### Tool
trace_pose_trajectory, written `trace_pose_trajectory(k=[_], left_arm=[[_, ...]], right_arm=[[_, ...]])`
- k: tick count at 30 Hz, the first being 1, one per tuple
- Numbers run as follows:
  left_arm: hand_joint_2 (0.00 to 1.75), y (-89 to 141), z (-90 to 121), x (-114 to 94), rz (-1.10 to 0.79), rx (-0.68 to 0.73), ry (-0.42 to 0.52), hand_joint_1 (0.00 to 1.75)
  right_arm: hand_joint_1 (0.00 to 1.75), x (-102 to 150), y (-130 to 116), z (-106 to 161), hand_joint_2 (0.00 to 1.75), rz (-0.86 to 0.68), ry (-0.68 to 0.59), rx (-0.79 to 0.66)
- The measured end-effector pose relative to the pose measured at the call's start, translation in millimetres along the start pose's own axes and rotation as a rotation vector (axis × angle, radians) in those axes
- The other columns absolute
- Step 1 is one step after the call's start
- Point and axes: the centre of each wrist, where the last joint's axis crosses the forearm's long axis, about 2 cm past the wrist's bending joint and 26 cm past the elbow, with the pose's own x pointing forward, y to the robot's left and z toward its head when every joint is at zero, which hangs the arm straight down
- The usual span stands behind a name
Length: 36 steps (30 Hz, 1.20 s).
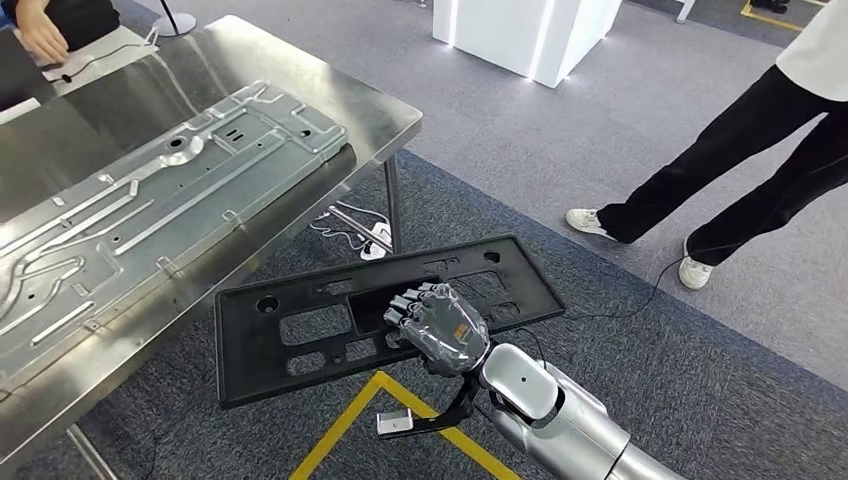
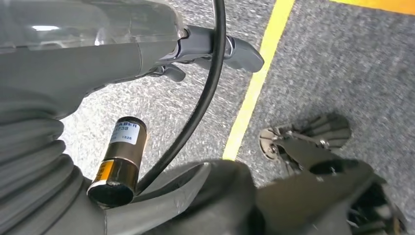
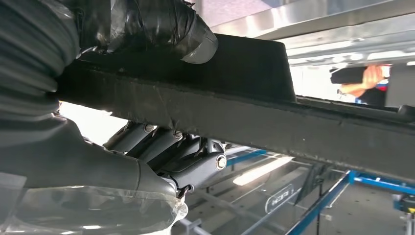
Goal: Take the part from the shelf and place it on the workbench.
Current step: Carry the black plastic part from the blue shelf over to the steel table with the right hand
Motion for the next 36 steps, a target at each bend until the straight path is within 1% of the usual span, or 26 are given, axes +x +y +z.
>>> trace_pose_trajectory(k=[11,17,32,36], left_arm=[[1.75,-1.0,0.0,0.4,-0.003,-0.003,0.001,0.00],[1.75,1.5,0.3,-2.8,-0.002,0.004,0.007,0.00],[1.75,2.6,0.1,-2.4,-0.002,0.007,0.006,0.00],[1.75,2.5,0.0,-1.7,-0.002,0.007,0.005,0.00]], right_arm=[[1.66,9.2,5.9,4.0,1.75,-0.018,-0.024,0.022],[1.66,14.1,5.4,-0.5,1.75,-0.029,-0.033,0.014],[1.66,16.9,6.5,-1.2,1.75,-0.036,-0.039,0.016],[1.66,17.8,9.6,3.0,1.75,-0.040,-0.036,0.030]])
